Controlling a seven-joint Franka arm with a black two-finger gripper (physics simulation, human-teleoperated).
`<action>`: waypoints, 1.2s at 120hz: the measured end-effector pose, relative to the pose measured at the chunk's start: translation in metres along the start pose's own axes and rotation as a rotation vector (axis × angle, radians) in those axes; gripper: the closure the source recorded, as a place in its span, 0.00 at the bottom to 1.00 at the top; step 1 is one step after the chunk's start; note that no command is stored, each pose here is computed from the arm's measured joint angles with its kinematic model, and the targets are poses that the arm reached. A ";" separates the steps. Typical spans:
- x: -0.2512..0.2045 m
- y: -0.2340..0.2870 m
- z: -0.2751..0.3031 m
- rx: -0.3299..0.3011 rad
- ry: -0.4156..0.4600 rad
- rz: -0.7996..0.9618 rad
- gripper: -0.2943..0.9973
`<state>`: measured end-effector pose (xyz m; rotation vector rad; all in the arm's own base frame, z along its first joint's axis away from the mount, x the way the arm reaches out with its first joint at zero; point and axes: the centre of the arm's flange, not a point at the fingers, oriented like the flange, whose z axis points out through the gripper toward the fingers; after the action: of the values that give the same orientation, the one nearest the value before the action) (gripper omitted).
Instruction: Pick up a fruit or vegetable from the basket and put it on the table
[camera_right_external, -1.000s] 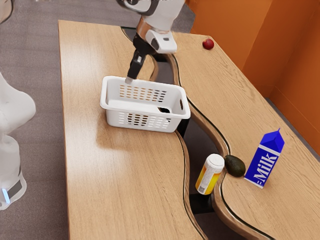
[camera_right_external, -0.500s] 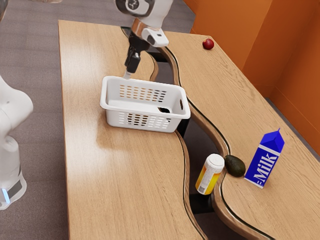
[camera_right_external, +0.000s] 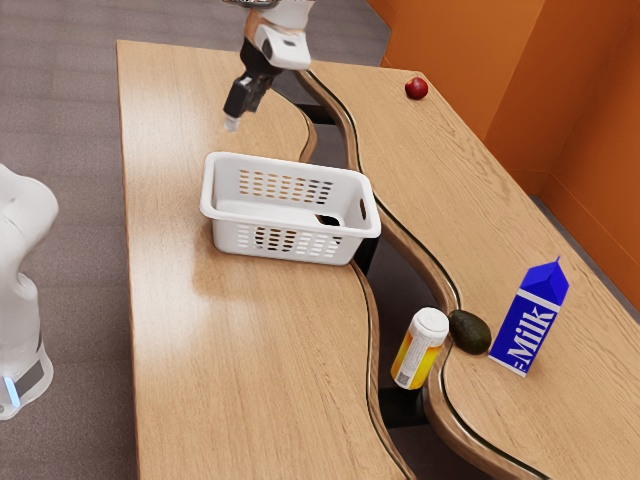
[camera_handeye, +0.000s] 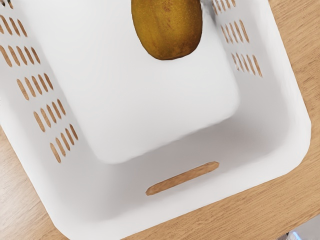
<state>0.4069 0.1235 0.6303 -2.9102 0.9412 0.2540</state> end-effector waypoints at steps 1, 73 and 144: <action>0.000 0.000 0.000 0.003 0.001 0.010 0.25; -0.119 0.022 0.017 0.019 0.239 0.461 0.25; 0.029 -0.035 0.088 -0.037 0.042 0.778 0.25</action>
<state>0.4386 0.1460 0.5389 -2.4289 2.0447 0.2430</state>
